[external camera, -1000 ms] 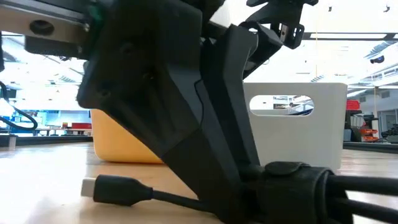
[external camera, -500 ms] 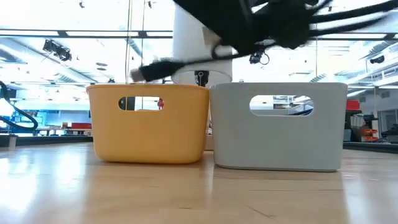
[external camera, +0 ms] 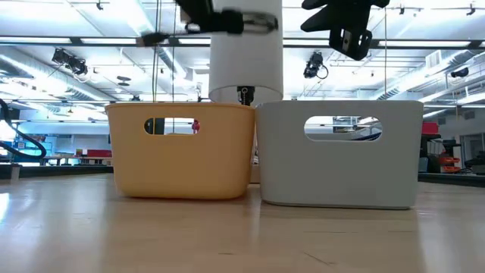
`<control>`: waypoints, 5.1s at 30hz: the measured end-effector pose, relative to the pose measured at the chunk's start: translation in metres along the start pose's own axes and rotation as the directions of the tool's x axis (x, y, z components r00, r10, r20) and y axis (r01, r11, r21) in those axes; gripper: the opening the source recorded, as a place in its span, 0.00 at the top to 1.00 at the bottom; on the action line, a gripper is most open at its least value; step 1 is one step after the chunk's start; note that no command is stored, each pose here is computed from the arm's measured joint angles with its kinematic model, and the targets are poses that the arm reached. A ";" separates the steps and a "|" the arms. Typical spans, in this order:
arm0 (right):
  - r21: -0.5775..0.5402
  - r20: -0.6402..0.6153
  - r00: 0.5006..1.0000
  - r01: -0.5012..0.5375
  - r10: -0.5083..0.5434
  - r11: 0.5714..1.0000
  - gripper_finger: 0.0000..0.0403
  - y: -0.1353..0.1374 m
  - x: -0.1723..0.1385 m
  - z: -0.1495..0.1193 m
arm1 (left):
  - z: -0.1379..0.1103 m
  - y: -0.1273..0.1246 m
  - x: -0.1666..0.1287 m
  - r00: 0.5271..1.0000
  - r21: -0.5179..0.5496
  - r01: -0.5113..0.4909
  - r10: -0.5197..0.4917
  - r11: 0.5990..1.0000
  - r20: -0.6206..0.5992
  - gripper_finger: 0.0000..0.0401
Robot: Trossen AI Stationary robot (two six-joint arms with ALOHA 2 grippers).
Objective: Pick & Place USB Port
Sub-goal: Put the black charger cable into the yellow bin, then return to Home Position
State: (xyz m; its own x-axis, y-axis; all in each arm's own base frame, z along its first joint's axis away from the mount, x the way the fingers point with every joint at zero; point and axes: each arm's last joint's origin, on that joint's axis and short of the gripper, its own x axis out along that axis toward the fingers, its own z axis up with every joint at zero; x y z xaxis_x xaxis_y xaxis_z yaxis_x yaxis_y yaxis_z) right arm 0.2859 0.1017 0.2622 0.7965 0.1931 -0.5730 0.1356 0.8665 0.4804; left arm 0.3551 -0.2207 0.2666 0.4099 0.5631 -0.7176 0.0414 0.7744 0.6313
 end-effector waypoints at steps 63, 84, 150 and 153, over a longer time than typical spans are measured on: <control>0.018 -0.009 1.000 0.028 -0.028 0.999 0.74 -0.005 0.000 0.001 | -0.125 0.092 0.076 0.730 -0.443 0.657 -0.366 0.610 0.578 0.53; -0.277 0.295 0.952 0.003 0.082 0.961 0.74 -0.070 -0.075 -0.054 | -0.242 0.117 0.039 0.553 -0.371 0.637 -0.066 0.675 0.830 0.53; -0.587 0.481 0.768 -0.077 0.423 0.806 0.74 -0.166 -0.118 -0.106 | -0.329 0.101 0.094 0.445 -0.376 0.585 0.103 0.719 0.890 0.53; -0.575 0.450 0.762 -0.152 0.466 0.804 0.74 -0.166 -0.122 -0.109 | -0.329 0.101 0.094 0.445 -0.378 0.592 0.103 0.711 0.890 0.53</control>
State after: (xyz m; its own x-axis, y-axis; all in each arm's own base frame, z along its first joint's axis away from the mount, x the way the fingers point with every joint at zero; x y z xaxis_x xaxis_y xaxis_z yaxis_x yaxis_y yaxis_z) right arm 0.1022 -0.0155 0.1798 0.9351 0.3439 0.0855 -0.3510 0.9319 0.0913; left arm 0.0978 0.0055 0.1664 0.9973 0.0736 0.0075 -0.0726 0.9935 -0.0875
